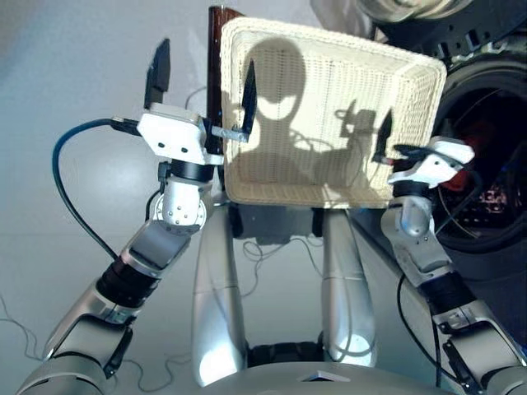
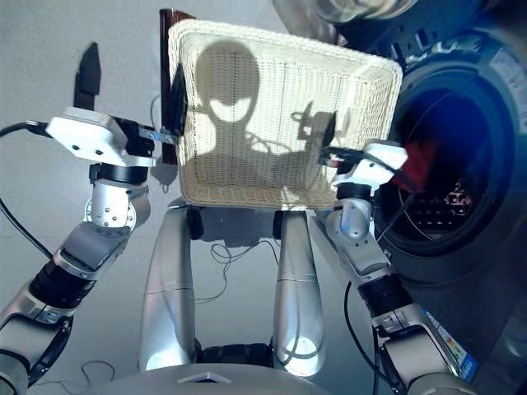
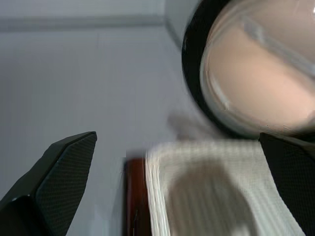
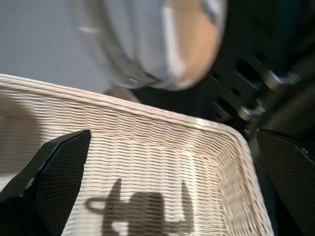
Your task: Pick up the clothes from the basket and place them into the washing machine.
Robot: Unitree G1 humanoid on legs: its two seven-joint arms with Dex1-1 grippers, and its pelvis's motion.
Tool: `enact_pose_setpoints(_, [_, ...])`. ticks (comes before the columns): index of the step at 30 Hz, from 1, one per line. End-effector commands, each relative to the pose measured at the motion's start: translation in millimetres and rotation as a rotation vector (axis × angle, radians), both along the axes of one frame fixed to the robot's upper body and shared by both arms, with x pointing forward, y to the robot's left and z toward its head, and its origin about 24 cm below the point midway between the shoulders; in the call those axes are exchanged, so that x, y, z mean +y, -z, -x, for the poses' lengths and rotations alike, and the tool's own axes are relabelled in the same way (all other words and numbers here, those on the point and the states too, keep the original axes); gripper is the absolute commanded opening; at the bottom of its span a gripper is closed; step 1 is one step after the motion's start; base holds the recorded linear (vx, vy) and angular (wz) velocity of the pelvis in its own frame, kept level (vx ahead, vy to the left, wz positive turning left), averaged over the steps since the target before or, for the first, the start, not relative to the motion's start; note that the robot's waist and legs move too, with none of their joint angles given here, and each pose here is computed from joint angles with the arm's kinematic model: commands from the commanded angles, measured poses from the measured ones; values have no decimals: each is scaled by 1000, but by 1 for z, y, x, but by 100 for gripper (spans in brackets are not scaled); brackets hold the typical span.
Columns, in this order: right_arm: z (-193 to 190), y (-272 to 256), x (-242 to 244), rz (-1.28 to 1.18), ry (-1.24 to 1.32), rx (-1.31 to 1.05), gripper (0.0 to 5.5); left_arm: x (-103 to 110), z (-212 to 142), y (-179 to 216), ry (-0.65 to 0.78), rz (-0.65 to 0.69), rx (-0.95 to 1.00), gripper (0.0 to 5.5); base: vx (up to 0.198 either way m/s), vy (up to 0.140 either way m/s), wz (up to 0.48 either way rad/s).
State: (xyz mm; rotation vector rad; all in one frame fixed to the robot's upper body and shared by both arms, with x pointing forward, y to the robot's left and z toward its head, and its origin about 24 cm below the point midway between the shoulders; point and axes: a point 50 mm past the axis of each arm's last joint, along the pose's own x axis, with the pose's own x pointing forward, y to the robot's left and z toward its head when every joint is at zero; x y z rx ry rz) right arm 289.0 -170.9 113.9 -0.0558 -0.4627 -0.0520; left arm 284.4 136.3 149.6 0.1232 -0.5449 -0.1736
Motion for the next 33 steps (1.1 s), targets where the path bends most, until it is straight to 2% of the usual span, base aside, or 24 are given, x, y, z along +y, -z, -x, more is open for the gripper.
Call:
enact_pose_setpoints(1, [4, 0, 0, 35, -85, 0, 550, -5, 4, 9, 89, -7, 37, 550, 114, 14, 98])
enact_pose_setpoints(4, [3, 35, 1, 29, -92, 160, 550, 11, -2, 48, 58, -38, 205, 550, 133, 20, 140])
enact_pose_setpoints(5, [3, 36, 1, 29, -93, 160, 550, 11, -2, 49, 58, -38, 205, 550, 137, 20, 128])
enact_pose_setpoints(6, [1, 58, -1, -19, -99, 270, 550, 21, -4, 80, 19, 34, 351, 550, 141, 13, 93])
enact_pose_setpoints(7, [1, 70, -4, -15, -91, 328, 550, 26, -2, 92, -23, 37, 391, 550, 135, 13, 81])
enact_pose_setpoints(9, [2, 79, -8, -42, -86, 376, 550, 31, -1, 96, 2, 42, 420, 550, 98, 21, 78])
enact_pose_setpoints(12, [9, 108, -22, 7, -92, 520, 550, 44, 7, 142, -10, 50, 621, 550, 179, 33, 108])
enact_pose_setpoints(13, [18, 128, -34, 61, -81, 627, 550, 55, 17, 166, -56, 14, 721, 550, 189, 27, 163])
enact_pose_setpoints(14, [18, 128, -34, 61, -81, 627, 550, 55, 17, 166, -56, 14, 721, 550, 231, 13, 193])
enact_pose_setpoints(15, [32, 148, -41, 74, -67, 726, 550, 69, 31, 190, -123, 28, 825, 550, 168, -14, 129])
enact_pose_setpoints(18, [61, 182, -49, 54, -56, 901, 550, 81, 60, 224, -195, 85, 997, 550, 166, -23, 89])
enact_pose_setpoints(23, [119, 234, -62, -24, 52, 1209, 550, 88, 109, 268, -278, 42, 1246, 550, 136, 0, 54])
enact_pose_setpoints(24, [119, 234, -62, -24, 52, 1209, 550, 88, 109, 268, -278, 42, 1246, 550, 164, 1, 28])
enact_pose_setpoints(25, [142, 249, -65, -63, 109, 1314, 550, 89, 124, 279, -303, -3, 1327, 550, 116, 1, 36])
enact_pose_setpoints(29, [165, 260, -67, -80, 164, 1417, 550, 90, 138, 288, -328, -32, 1400, 550, 138, -12, -30])
enact_pose_setpoints(33, [192, 270, -67, -251, 268, 1485, 550, 89, 163, 301, -351, -5, 1528, 550, 122, 11, -31])
